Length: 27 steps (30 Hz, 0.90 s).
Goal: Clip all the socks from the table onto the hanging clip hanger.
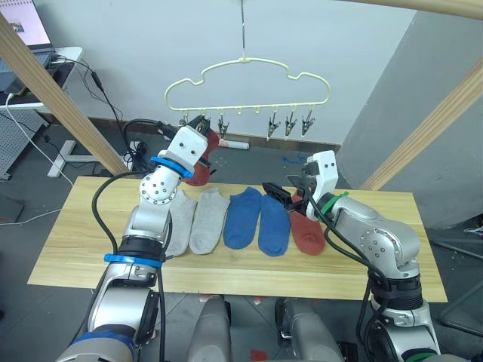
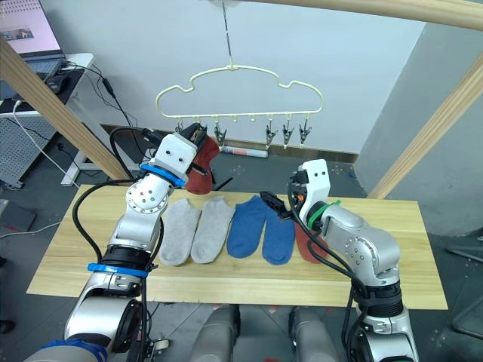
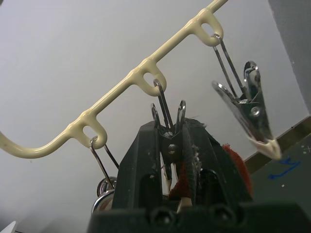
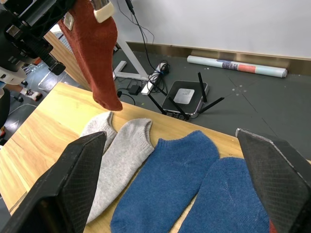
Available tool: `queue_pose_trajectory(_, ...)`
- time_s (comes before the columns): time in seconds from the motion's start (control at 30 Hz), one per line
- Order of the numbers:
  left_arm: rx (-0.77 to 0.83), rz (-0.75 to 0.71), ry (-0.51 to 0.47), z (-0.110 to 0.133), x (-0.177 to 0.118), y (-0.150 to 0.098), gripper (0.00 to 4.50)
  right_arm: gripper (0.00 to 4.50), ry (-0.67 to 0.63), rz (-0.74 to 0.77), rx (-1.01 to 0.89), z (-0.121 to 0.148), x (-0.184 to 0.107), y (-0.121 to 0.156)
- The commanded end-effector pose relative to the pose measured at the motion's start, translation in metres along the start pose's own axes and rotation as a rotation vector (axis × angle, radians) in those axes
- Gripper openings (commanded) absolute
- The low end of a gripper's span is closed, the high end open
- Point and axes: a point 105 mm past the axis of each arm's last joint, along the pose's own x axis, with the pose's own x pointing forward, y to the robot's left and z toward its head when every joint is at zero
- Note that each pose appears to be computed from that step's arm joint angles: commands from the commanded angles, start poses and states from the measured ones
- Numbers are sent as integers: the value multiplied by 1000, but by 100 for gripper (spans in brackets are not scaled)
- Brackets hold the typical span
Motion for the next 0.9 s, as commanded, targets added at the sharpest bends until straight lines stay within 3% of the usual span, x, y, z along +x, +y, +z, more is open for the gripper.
queue_pose_trajectory(0.03,-22,5,-67,18,3,0,30,450,-53,30,-23,13,-4,9)
queue_pose_trajectory(0.23,-382,26,-75,28,12,-5,30,450,-51,30,-22,13,-4,9)
queue_pose_trajectory(0.57,-913,63,38,20,11,-14,30,450,-50,32,-21,12,-4,10)
queue_pose_trajectory(0.8,-1145,24,85,22,6,-19,30,450,-50,32,-22,13,-3,10)
queue_pose_trajectory(0.9,-1073,-5,117,19,2,-21,30,450,-51,32,-23,13,-3,9)
